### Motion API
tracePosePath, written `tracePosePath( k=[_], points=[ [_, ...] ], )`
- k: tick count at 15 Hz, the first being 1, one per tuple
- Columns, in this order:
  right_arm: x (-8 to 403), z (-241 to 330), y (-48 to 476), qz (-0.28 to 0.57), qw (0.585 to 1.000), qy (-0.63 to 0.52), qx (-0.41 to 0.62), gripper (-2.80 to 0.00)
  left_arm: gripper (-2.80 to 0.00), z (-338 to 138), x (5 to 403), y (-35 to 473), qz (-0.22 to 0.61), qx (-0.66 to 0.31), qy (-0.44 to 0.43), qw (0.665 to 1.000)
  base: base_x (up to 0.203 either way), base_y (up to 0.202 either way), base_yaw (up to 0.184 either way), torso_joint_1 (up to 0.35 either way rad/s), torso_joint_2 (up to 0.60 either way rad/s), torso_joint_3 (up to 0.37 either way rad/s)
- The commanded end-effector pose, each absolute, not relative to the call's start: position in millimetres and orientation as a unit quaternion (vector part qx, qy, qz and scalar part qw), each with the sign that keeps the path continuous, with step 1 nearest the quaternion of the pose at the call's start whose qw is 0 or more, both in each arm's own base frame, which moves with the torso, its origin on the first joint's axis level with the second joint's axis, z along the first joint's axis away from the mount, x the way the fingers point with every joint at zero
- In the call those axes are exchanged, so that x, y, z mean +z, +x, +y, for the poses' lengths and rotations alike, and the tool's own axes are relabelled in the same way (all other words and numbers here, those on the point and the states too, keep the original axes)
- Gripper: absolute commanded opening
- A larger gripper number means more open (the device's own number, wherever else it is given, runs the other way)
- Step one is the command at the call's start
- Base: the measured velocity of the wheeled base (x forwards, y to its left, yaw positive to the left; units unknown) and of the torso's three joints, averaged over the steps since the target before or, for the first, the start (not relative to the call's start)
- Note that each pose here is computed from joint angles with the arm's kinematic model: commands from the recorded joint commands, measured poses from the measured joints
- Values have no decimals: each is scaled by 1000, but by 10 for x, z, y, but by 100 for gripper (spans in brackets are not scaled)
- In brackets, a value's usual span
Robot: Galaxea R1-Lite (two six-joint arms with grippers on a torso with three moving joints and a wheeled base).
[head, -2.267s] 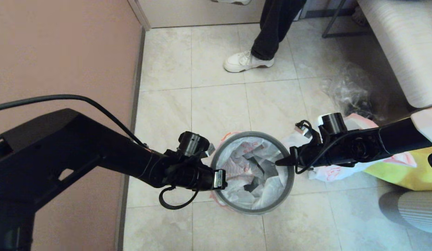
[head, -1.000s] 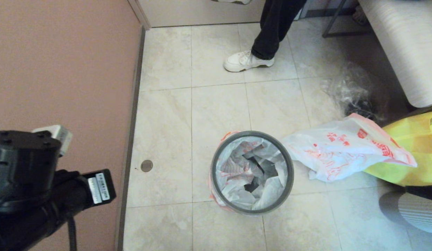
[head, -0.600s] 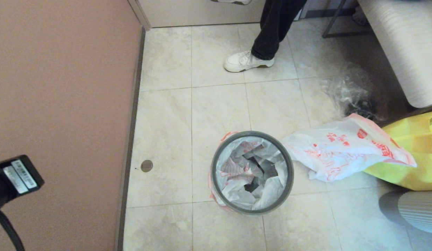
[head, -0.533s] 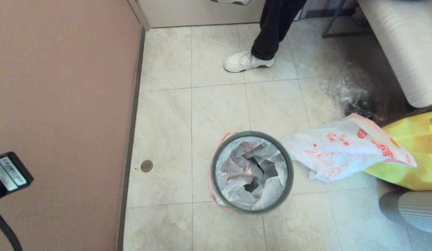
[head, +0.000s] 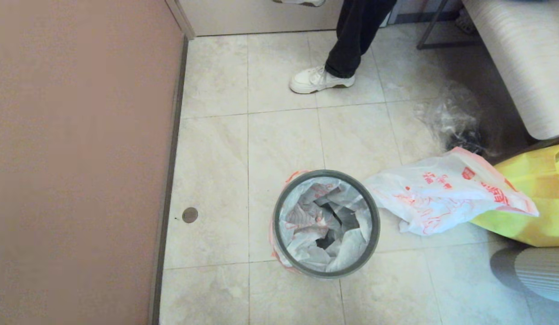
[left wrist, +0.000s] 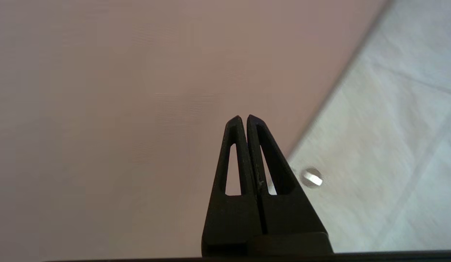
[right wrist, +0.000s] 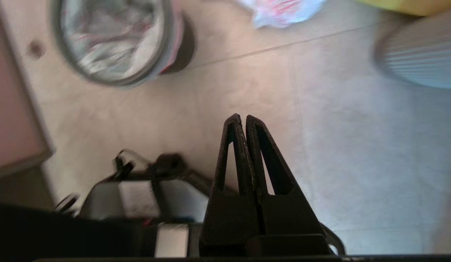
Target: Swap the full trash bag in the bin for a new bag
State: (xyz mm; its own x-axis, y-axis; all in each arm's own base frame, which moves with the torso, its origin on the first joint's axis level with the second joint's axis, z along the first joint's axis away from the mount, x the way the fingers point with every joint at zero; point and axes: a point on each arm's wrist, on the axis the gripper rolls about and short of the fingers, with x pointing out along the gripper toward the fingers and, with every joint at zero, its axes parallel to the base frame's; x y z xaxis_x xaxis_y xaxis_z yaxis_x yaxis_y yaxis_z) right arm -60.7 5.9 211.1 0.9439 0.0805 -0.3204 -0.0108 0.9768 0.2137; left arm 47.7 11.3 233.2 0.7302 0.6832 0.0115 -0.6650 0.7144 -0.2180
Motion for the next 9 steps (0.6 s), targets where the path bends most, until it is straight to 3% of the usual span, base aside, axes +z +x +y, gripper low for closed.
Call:
tracePosePath(
  k=[1,5,9],
  points=[
    [2048,60,-713,142,984,105,-7,-280,-280,154,2187,257,-70,387,-109,913,0,0,0,0,0,0],
    [2062,44,-718,131,981,134,-55,-280,-280,172,1878,60,-79,407,-102,904,0,0,0,0,0,0],
    [2040,51,-702,136,981,117,-79,-280,-280,162,1599,-75,-84,362,-101,923,0,0,0,0,0,0]
  ],
)
